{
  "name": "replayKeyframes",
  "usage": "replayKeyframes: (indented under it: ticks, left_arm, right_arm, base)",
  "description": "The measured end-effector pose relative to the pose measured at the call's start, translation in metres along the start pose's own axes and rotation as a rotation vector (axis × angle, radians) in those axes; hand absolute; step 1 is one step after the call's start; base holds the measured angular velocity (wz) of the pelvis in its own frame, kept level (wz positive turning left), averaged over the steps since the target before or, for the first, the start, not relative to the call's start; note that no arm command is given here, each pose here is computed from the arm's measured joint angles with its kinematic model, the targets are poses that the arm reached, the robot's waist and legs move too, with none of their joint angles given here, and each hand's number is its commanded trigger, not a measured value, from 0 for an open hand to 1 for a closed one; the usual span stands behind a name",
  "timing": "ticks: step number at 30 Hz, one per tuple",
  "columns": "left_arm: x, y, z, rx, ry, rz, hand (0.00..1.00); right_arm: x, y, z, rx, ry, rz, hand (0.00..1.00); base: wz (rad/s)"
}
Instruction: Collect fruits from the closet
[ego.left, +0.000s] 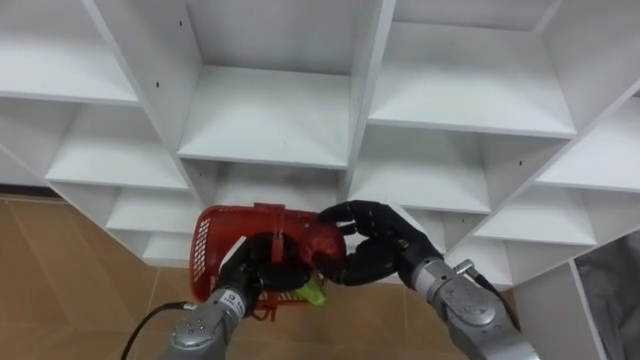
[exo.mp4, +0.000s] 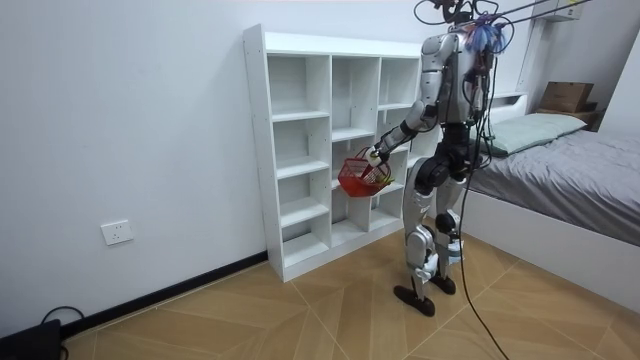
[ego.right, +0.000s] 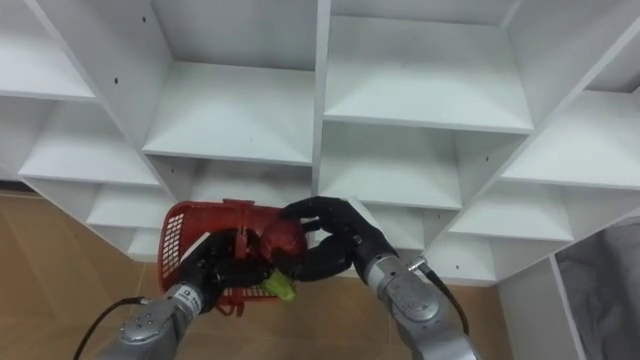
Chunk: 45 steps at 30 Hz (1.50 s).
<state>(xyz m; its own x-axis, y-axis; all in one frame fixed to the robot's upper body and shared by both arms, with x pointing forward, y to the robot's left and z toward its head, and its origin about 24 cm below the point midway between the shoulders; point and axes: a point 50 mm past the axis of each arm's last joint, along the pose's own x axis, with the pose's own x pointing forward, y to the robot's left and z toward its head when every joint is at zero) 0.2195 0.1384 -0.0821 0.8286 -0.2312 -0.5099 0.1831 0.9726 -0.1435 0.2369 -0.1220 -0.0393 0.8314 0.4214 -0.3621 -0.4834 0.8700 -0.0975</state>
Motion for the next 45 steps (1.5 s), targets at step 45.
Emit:
replayKeyframes:
  ticks: [45]
  left_arm:
    - [-0.002,0.003,0.010,0.027,-0.044,-0.073,1.00]
  right_arm:
    - [-0.007,-0.010,0.002,-0.241,-0.030,-0.164,1.00]
  base:
    - [0.00]
